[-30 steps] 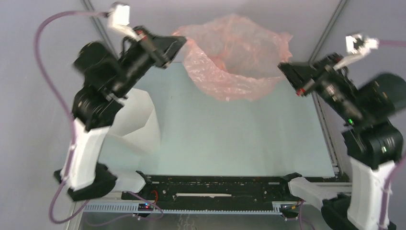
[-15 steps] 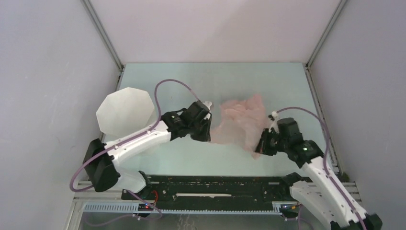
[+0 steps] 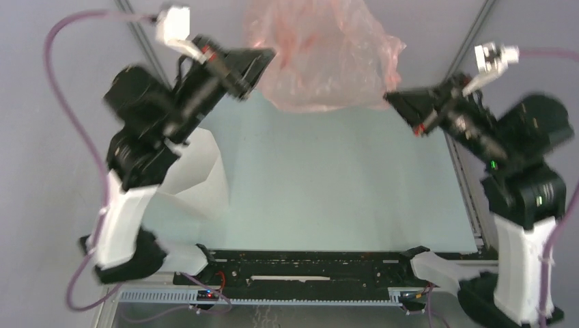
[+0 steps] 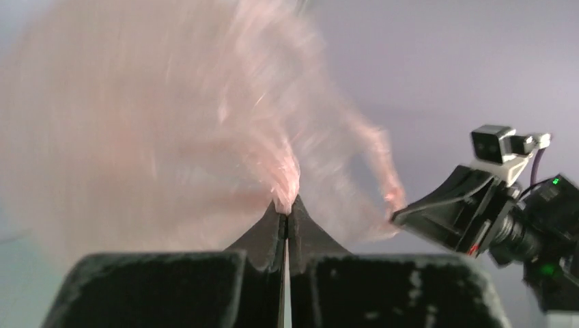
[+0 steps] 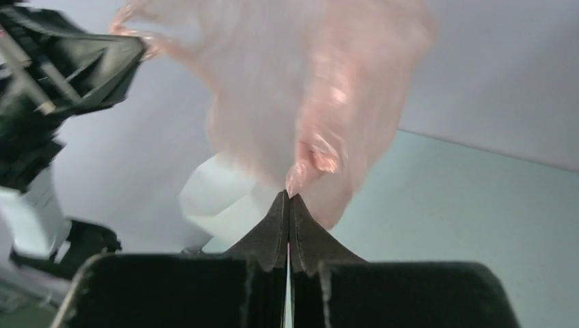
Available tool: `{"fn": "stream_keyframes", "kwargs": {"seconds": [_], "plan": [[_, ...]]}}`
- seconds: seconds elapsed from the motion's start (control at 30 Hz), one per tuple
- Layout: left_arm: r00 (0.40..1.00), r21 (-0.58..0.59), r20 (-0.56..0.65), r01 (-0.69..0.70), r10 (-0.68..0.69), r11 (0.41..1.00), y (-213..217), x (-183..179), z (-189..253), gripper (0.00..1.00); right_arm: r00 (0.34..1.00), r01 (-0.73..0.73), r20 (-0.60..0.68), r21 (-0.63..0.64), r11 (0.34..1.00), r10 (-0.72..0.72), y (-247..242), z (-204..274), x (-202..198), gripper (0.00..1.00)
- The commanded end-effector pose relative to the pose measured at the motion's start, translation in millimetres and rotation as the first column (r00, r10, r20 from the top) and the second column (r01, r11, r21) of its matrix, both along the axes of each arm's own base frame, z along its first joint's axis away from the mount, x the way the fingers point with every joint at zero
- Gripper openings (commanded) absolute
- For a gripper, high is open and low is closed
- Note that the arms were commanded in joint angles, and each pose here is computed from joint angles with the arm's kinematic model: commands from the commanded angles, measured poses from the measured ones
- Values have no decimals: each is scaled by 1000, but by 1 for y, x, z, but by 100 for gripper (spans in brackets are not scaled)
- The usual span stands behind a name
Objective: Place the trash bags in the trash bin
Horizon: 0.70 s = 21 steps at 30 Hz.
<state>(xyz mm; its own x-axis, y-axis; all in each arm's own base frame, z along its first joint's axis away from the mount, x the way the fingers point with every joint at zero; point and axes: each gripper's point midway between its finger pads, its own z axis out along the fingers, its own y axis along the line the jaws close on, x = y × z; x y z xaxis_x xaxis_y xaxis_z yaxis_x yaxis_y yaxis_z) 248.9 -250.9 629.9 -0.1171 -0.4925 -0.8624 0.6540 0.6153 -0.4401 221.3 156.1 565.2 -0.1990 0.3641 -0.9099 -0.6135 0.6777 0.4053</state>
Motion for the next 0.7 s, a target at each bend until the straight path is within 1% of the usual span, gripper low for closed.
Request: {"fn": "stream_keyframes", "kwargs": {"seconds": [0.0, 0.03, 0.07, 0.1, 0.13, 0.17, 0.2, 0.23, 0.27, 0.33, 0.4, 0.47, 0.5, 0.57, 0.6, 0.63, 0.67], "plan": [[989, 147, -86, -106, 119, 983, 4, 15, -112, 0, 993, -45, -106, -10, 999, 43, 8, -87, -14, 0], [968, 197, -200, -112, 152, 974, 1, 27, -170, 0, 975, -26, -221, -19, 999, 21, 9, -140, -4, 0], [929, 257, -337, -66, 154, 964, -6, 33, -236, 0, 939, -28, -345, -43, 999, 11, 12, -198, 3, 0], [874, 310, -470, 29, 127, 950, -13, 30, -298, 0, 881, -64, -473, -67, 996, 24, 17, -258, 1, 0], [799, 367, -585, 109, 139, 924, -16, 21, -357, 0, 813, -126, -578, -72, 989, 62, 23, -305, -8, 0], [727, 427, -665, 179, 174, 886, -13, 5, -403, 0, 748, -193, -656, -67, 979, 103, 31, -340, -23, 0], [692, 465, -694, 223, 197, 857, -12, -10, -428, 0, 713, -236, -691, -81, 968, 116, 37, -360, -37, 0], [694, 486, -692, 242, 200, 840, -12, -21, -435, 0, 715, -244, -693, -124, 962, 92, 39, -370, -47, 0], [718, 491, -672, 245, 184, 836, -14, -27, -429, 0, 743, -235, -666, -168, 957, 65, 38, -371, -55, 0], [779, 444, -618, 236, 105, 865, -21, -30, -397, 0, 814, -171, -581, -209, 963, 18, 31, -356, -57, 0], [829, 409, -555, 196, 73, 891, -23, -20, -355, 0, 855, -97, -517, -223, 970, -33, 19, -334, -44, 0], [861, 375, -504, 150, 66, 915, -22, 2, -300, 0, 883, -65, -467, -225, 972, -49, 8, -297, -21, 0], [872, 364, -486, 132, 67, 922, -21, 14, -273, 0, 891, -65, -452, -221, 973, -43, 5, -274, -11, 0], [907, 313, -416, 74, 66, 947, -17, 39, -200, 0, 914, -59, -405, -222, 973, -37, -1, -218, 9, 0], [929, 275, -365, 43, 63, 961, -13, 44, -159, 0, 933, -38, -356, -222, 974, -45, -6, -180, 15, 0], [957, 222, -286, 13, 52, 975, -6, 43, -111, 0, 952, -16, -301, -219, 976, -52, -9, -144, 17, 0], [977, 168, -210, 13, 23, 986, -4, 36, -72, 0, 970, 2, -236, -209, 978, -53, -11, -108, 14, 0]]}}
